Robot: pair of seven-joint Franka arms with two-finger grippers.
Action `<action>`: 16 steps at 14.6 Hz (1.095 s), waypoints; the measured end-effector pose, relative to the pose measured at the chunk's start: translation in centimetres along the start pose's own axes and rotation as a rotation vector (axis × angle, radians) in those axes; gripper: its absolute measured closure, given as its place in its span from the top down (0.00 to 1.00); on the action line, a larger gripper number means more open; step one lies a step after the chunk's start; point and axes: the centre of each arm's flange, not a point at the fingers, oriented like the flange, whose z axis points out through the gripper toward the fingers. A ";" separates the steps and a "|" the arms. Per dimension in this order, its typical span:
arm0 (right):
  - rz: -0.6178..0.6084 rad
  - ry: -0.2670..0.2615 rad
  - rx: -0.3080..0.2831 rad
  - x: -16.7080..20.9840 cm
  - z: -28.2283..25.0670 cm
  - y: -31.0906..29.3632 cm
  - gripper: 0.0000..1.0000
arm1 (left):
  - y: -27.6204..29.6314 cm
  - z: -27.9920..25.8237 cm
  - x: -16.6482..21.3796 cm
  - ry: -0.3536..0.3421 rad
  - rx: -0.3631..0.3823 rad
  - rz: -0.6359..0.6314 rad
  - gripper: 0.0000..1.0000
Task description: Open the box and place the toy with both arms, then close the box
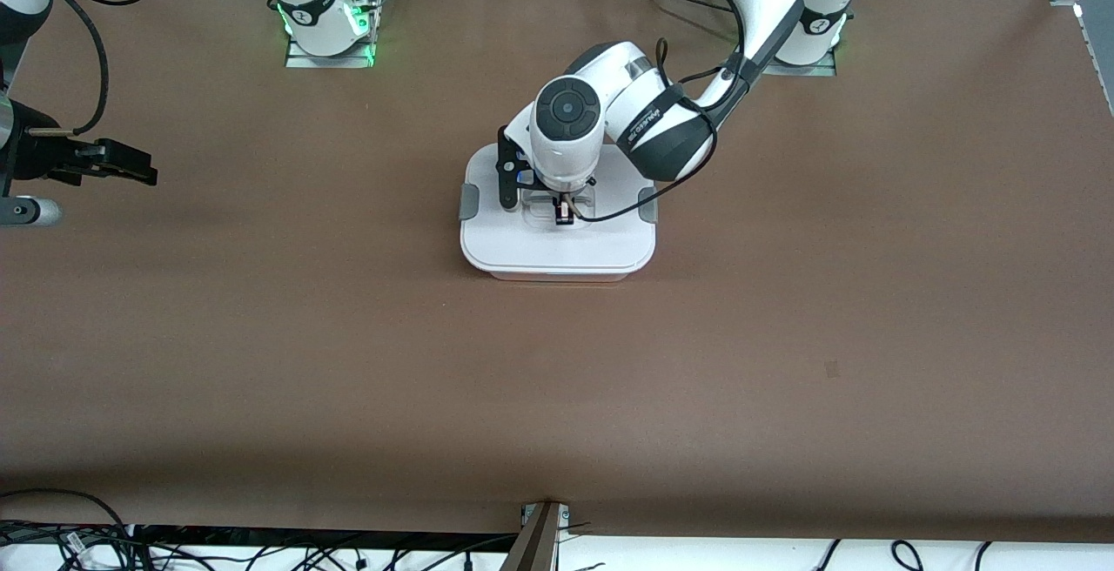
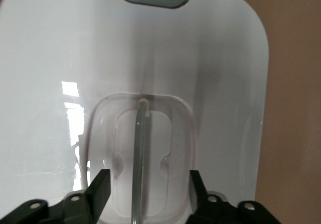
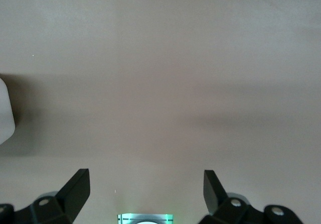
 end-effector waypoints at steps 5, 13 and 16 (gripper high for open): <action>-0.001 0.004 0.000 0.2 0.0 0.0 1.00 | 1.3 -13.5 -5.7 -0.026 0.058 -0.249 1.00; -0.005 0.006 0.000 0.3 -0.1 -0.3 1.00 | -8.2 -19.9 -23.3 -0.033 0.090 -0.598 1.00; -0.006 0.006 0.000 0.3 0.0 -0.3 1.00 | -10.2 -19.8 -26.8 -0.057 0.112 -0.691 1.00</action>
